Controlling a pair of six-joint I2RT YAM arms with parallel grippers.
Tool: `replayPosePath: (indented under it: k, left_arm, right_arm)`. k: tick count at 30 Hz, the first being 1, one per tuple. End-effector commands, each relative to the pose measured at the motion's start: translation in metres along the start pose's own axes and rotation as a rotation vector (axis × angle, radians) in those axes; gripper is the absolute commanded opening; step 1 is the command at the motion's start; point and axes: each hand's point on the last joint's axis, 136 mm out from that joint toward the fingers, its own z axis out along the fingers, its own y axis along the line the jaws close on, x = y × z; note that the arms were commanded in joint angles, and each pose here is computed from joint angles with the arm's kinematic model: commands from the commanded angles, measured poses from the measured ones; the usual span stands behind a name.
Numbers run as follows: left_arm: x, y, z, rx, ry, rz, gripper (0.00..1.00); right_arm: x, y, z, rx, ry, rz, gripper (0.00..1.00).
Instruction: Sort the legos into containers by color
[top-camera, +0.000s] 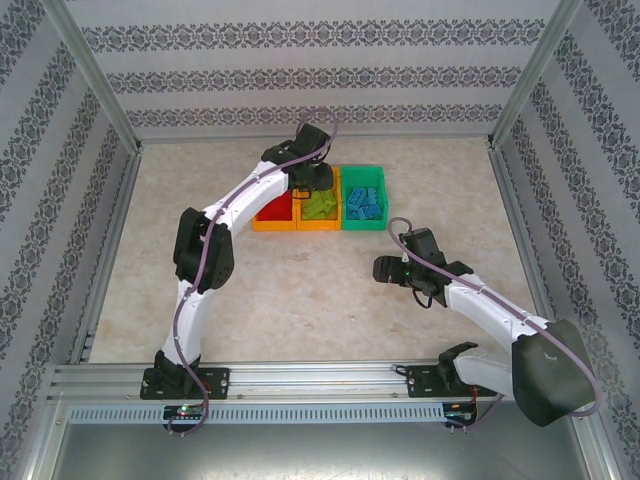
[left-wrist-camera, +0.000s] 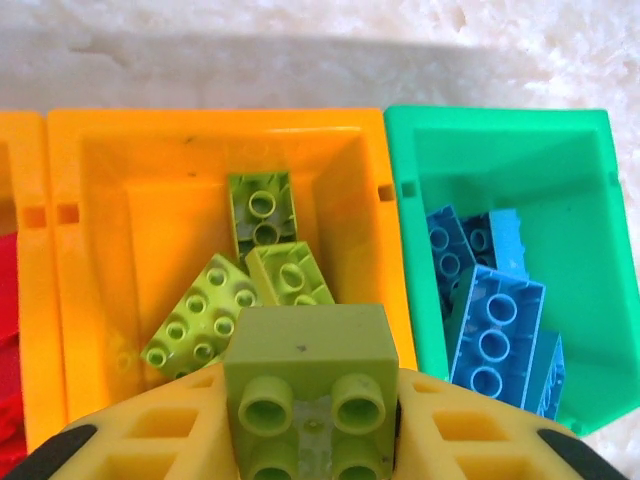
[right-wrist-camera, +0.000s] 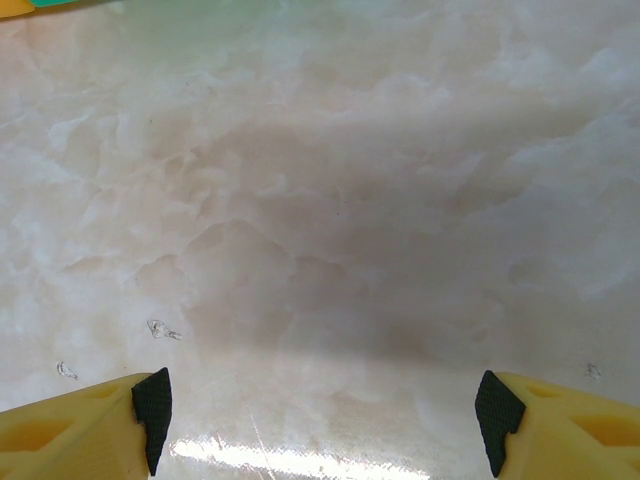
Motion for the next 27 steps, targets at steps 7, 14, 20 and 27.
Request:
replayPosePath:
  k: [7, 14, 20, 27]
  left_arm:
    - [-0.002, 0.016, 0.010, -0.054, 0.009, 0.000, 0.41]
    - [-0.002, 0.014, 0.006, -0.045, 0.010, -0.008, 0.55]
    - [-0.007, 0.016, -0.010, -0.058, -0.014, -0.003, 0.74]
    - [-0.013, 0.020, -0.055, -0.068, -0.112, 0.057, 1.00]
  right_arm:
    - [-0.003, -0.003, -0.008, 0.017, -0.017, -0.001, 0.83]
    - [-0.007, -0.007, -0.011, 0.035, -0.046, -0.020, 0.87]
    - [-0.020, -0.011, -0.018, 0.066, -0.113, -0.053, 0.98]
    - [-0.065, -0.015, -0.038, 0.142, -0.276, -0.143, 0.98]
